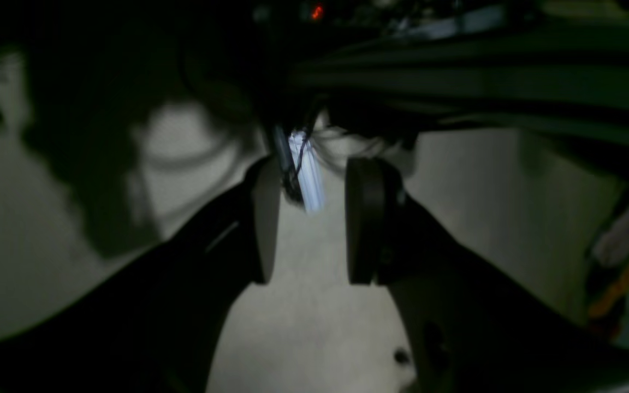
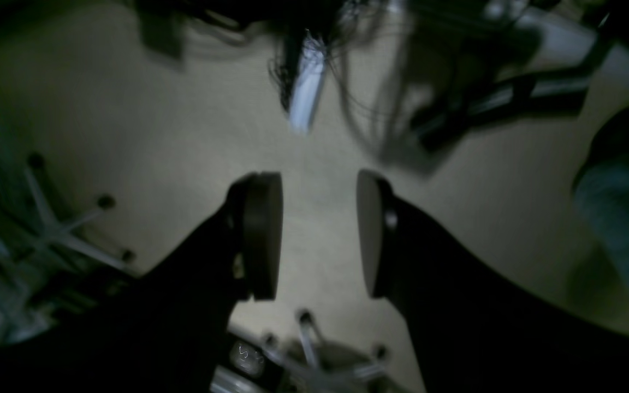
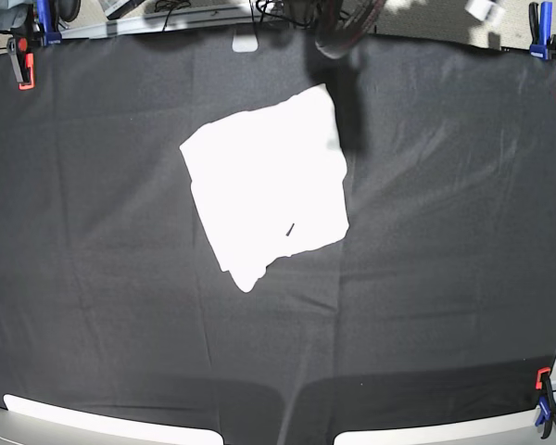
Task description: Layout the t-shirt on the table in an organized manner, then fold the t-shirt properly
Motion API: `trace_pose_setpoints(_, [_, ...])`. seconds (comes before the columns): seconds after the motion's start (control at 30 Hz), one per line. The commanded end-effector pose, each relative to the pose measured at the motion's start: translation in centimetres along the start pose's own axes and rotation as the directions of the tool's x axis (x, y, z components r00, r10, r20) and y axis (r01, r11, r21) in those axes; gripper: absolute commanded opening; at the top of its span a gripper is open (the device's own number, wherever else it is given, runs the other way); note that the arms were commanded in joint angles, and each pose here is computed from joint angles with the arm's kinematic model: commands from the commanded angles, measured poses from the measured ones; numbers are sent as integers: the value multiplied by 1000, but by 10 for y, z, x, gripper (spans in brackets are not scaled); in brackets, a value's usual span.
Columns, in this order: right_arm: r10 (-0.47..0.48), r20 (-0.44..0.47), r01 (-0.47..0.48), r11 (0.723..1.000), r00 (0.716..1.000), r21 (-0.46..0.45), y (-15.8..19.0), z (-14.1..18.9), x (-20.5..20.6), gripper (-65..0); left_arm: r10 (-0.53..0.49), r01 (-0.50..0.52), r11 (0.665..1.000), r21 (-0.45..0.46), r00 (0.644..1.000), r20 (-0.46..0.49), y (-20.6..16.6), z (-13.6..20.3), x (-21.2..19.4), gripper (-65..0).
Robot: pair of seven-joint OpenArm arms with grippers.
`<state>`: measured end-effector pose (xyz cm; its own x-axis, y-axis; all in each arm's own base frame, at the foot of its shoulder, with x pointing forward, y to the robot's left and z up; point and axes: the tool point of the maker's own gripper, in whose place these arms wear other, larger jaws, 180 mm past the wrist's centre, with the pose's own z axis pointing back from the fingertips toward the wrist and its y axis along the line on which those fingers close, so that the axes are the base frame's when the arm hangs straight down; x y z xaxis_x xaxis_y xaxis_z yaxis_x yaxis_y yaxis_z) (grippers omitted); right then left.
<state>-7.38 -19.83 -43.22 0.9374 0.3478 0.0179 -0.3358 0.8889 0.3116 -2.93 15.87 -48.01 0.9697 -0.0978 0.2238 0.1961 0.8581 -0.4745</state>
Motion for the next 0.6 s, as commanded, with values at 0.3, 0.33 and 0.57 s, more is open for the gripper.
trace_pose_setpoints(0.3, [-153,-67,152,988,986,-31,-58,-131,-39,-427,171,-170,985,16,979,-107,42,-102,-46,-465])
trace_pose_setpoints(0.33, [-176,-39,174,984,984,-49,-64,-140,-34,-427,160,-158,987,27,982,-101,45,-108,-45,-465])
trace_pose_setpoints(0.57, [-209,-58,202,974,976,-101,-81,-171,-28,-427,200,-142,931,335,969,-145,96,-115,-62,-465])
